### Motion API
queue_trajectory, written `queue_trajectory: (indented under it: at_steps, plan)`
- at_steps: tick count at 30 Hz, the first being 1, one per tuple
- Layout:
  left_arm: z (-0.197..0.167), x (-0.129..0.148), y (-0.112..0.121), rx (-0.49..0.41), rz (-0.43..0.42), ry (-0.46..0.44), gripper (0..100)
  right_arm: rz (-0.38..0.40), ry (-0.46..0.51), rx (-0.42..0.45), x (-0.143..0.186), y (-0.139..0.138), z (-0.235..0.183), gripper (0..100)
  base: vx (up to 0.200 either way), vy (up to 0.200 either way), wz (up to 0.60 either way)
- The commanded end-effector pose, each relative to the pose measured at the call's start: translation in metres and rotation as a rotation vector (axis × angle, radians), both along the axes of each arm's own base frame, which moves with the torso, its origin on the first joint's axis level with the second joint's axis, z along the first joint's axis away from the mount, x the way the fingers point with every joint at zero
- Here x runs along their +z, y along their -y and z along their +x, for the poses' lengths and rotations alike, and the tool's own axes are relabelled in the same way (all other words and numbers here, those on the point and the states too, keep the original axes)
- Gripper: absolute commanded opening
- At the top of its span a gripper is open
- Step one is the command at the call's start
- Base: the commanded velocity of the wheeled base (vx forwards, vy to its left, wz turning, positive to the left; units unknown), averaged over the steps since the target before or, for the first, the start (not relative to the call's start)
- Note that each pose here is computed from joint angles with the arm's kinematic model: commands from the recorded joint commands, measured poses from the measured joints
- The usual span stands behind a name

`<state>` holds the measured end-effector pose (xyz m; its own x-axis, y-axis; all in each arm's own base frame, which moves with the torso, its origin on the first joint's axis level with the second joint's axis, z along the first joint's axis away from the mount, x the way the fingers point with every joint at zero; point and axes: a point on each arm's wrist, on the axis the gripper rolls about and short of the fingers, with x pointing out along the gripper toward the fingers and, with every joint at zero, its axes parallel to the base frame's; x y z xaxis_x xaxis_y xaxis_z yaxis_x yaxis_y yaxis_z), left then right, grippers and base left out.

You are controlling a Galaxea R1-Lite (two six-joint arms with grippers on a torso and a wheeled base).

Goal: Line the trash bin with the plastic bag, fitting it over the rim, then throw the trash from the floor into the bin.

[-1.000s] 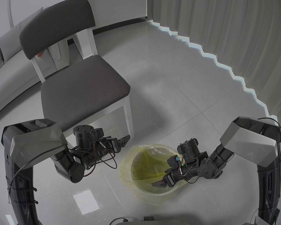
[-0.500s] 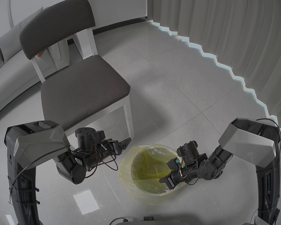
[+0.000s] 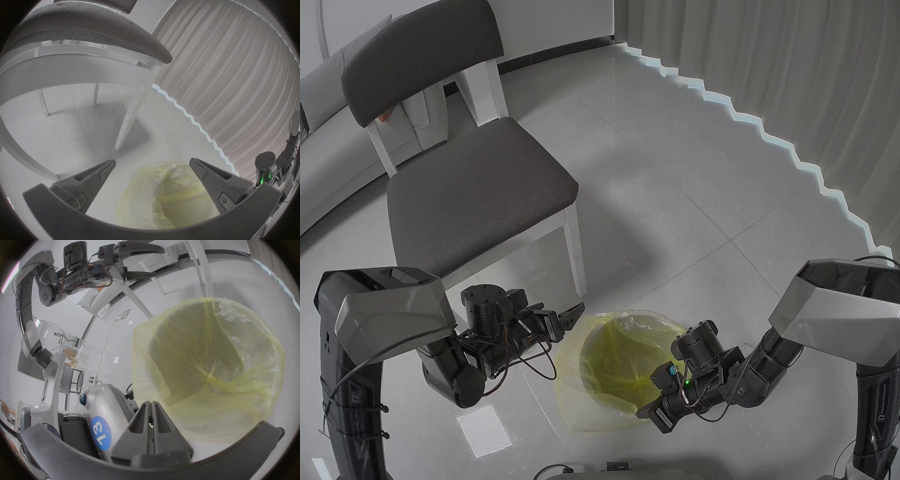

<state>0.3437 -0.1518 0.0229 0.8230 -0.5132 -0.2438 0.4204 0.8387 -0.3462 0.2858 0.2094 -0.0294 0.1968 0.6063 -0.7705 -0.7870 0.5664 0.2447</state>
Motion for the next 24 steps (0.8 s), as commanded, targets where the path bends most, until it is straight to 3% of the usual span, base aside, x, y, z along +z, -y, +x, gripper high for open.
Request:
queue_trajectory:
  at_steps: [1, 8, 12, 19, 24]
  plan:
    - [-0.008, -0.015, 0.004, -0.018, 0.015, -0.035, 100, -0.004, -0.004, 0.025, -0.001, -0.007, -0.006, 0, 0.0, 0.0, 0.0]
    - [-0.015, -0.028, 0.005, -0.03, 0.027, -0.06, 100, -0.018, -0.009, 0.013, -0.014, -0.01, 0.001, 0, 0.0, 0.0, 0.0]
    - [-0.014, -0.035, 0.006, -0.031, 0.026, -0.058, 100, -0.079, 0.031, -0.025, -0.018, -0.012, 0.005, 0, 0.0, 0.0, 0.0]
    - [-0.012, -0.038, 0.008, -0.034, 0.025, -0.057, 100, -0.106, 0.057, -0.023, -0.022, -0.015, 0.007, 0, 0.0, 0.0, 0.0]
    - [-0.011, -0.04, 0.009, -0.039, 0.027, -0.06, 100, -0.168, 0.074, -0.014, -0.023, -0.015, 0.011, 0, 0.0, 0.0, 0.0]
